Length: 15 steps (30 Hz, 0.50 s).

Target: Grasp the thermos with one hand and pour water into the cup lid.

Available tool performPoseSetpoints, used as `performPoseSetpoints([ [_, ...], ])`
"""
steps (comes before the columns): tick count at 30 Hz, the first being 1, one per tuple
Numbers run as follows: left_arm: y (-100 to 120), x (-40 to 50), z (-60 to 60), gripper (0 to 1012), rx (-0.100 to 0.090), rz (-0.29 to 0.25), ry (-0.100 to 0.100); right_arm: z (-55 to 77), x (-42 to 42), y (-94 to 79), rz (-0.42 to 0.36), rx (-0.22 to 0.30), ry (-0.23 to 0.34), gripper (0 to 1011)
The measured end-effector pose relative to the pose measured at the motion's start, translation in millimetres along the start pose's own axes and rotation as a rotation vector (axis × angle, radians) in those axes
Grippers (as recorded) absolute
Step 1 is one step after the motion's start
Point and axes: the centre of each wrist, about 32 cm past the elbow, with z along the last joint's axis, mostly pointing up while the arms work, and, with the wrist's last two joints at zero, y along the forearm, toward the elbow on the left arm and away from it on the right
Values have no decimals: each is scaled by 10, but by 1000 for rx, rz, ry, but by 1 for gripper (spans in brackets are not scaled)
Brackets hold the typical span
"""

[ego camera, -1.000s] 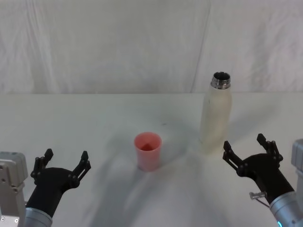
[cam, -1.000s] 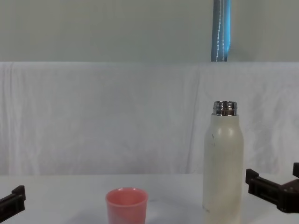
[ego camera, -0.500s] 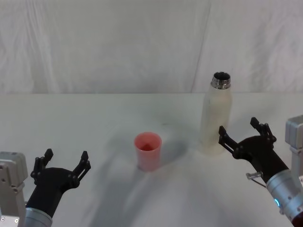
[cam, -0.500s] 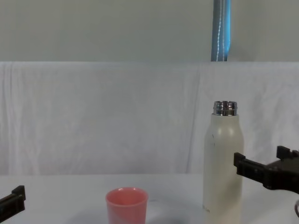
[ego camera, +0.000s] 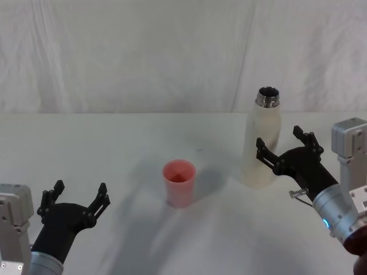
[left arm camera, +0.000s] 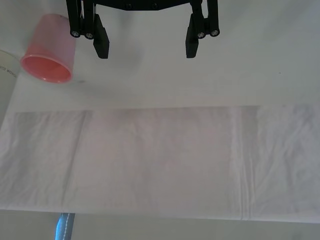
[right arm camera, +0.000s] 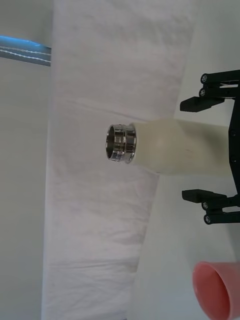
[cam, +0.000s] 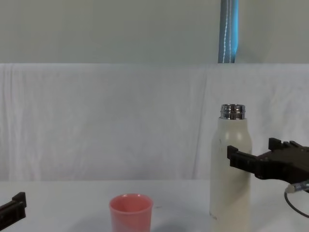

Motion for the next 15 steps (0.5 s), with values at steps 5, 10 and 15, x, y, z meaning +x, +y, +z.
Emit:
performPoseSetpoints([
  [5,0,0,0,1001,0,0,0,21,23,67,0,1,-4,1000],
  [10,0,0,0,1001,0,0,0,42,40,125,2,2,-7,1000],
  [15,0,0,0,1001,0,0,0,49,59,178,9,-3,-9,1000],
])
